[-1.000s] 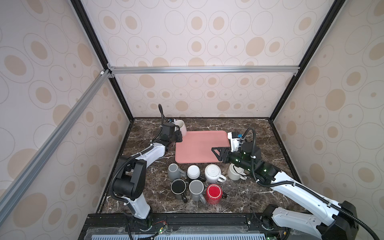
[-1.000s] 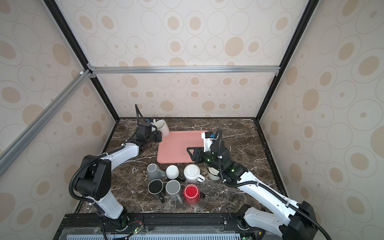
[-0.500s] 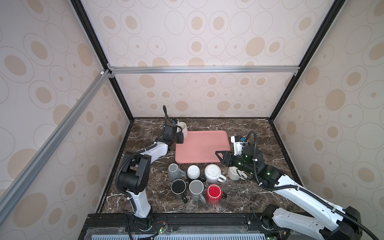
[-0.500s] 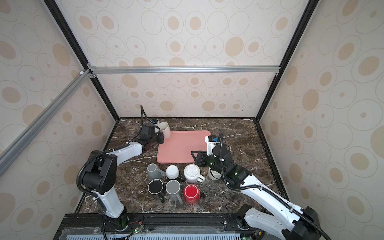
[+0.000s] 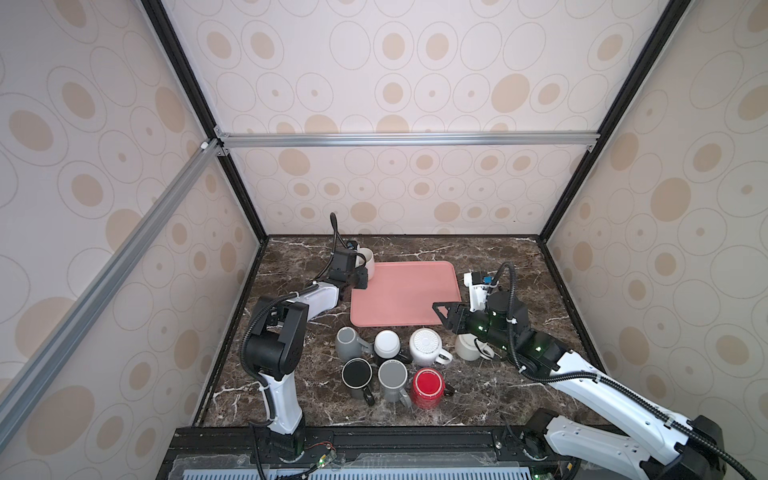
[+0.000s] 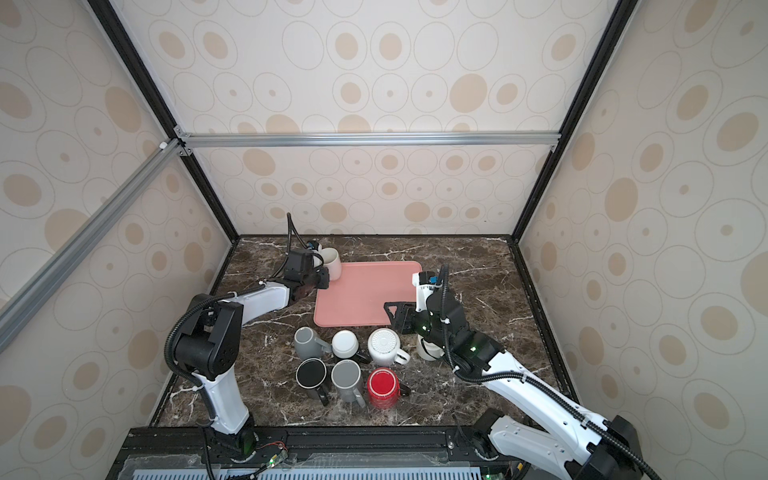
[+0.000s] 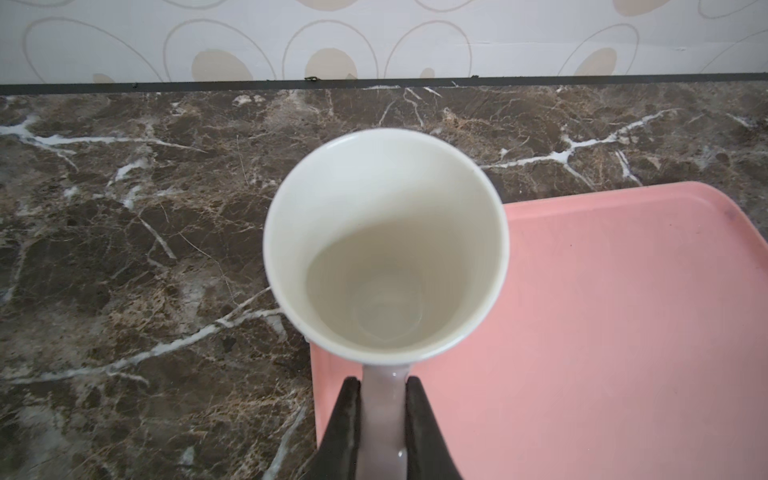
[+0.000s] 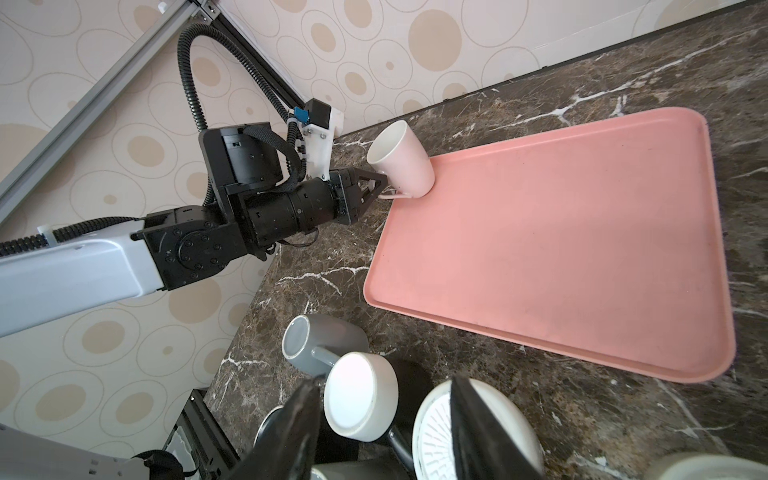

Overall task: Turn the mug right side up
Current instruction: 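Lower the pink mug onto the tray's far corner and open the left gripper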

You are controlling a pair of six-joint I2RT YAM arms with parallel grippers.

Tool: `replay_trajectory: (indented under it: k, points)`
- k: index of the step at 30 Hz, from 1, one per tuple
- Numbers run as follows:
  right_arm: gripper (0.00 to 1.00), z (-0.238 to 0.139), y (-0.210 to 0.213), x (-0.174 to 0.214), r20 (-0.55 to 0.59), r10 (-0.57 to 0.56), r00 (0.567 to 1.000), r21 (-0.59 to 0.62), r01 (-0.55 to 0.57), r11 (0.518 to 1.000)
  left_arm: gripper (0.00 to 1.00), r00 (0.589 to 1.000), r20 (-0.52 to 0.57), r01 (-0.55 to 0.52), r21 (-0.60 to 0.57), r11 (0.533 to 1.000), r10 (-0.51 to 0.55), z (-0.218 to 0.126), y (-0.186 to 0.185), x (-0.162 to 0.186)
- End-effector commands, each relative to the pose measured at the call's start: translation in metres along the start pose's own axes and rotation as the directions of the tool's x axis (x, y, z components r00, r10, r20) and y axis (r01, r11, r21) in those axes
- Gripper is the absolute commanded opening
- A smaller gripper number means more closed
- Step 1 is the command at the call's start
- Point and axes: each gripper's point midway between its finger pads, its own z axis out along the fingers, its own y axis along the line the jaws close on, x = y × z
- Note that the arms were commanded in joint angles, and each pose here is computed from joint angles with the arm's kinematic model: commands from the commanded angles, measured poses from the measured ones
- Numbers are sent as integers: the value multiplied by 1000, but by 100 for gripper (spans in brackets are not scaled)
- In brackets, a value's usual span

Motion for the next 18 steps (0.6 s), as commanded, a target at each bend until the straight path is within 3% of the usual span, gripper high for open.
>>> replay_trajectory:
  k: [1, 6, 13, 18]
  points:
    - [54, -3, -6, 3, -2, 10, 1000, 17, -10, 1000, 10, 989, 144, -24, -3, 1000, 24, -10, -5, -49]
    - [59, -3, -7, 4, -9, 7, 1000, 19, -7, 1000, 36, 990, 142, -16, -19, 1000, 18, -12, -1, -45]
    - [60, -7, -7, 3, -6, -3, 1000, 26, 3, 1000, 55, 980, 198, 22, -26, 999, -16, -33, 1, -62]
    - [61, -13, -11, 3, -17, -29, 999, 53, 30, 998, 65, 938, 320, 111, 79, 991, -130, -80, -11, -104]
